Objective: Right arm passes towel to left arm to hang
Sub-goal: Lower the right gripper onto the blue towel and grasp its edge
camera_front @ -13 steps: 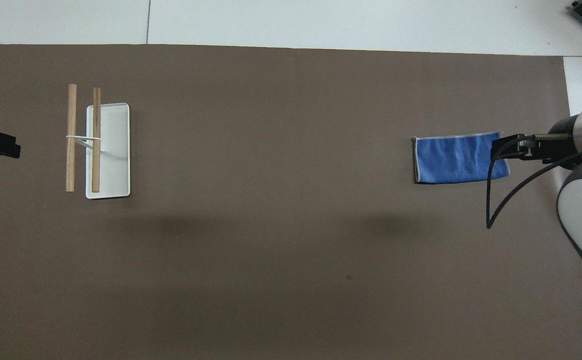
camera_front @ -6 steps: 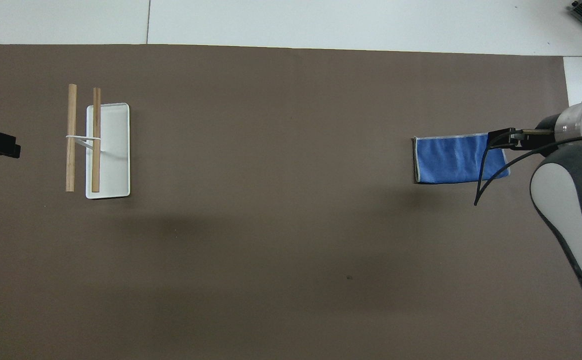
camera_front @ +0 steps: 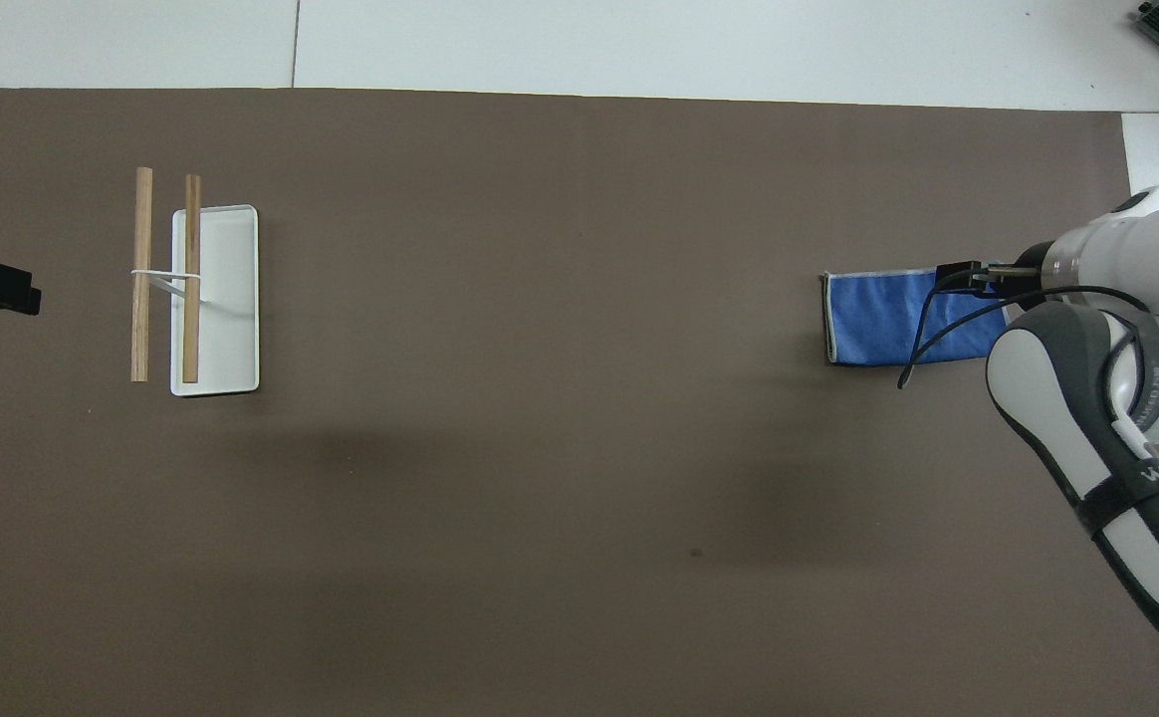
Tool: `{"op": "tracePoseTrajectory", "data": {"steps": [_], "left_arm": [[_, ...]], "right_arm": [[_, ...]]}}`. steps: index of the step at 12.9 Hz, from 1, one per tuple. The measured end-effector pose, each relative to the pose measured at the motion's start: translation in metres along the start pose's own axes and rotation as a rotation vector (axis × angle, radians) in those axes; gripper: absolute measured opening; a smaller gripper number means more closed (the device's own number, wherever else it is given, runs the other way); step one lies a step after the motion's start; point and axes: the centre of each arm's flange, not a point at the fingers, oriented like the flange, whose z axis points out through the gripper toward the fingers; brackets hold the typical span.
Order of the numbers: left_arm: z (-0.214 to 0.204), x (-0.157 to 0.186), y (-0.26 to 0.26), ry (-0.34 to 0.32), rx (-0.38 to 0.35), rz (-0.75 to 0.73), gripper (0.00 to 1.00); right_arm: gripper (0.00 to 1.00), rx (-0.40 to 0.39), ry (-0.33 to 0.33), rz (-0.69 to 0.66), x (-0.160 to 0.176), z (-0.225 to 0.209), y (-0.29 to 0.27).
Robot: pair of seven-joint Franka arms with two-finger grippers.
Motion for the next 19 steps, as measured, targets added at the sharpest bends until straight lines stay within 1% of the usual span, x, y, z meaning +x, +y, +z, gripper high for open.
{"op": "tracePoseTrajectory", "data": {"steps": [3,7,12,15,16,17,19], "left_arm": [[0.000,0.000,0.000,0.000,0.000,0.000,1.00],[0.000,0.000,0.000,0.000,0.000,0.000,1.00],[0.000,0.000,0.000,0.000,0.000,0.000,1.00],[0.000,0.000,0.000,0.000,0.000,-0.002,1.00],[0.000,0.000,-0.001,0.001,0.000,-0.004,1.00],[-0.001,0.000,-0.001,0.002,0.000,-0.005,1.00],[-0.001,0.000,-0.001,0.003,0.001,-0.006,1.00]], "right_arm": [[1.00,0.003,0.006,-0.004,-0.006,0.031,-0.002],[1.00,0.005,-0.026,-0.004,-0.016,0.074,-0.003],[1.00,0.007,-0.035,-0.003,-0.020,0.108,-0.003],[1.00,0.007,-0.032,-0.003,-0.020,0.110,-0.002],[0.93,0.007,-0.031,-0.003,-0.020,0.109,-0.003],[0.93,0.008,-0.031,-0.003,-0.020,0.109,-0.003],[0.73,0.009,-0.026,-0.006,-0.019,0.104,-0.005]]}}
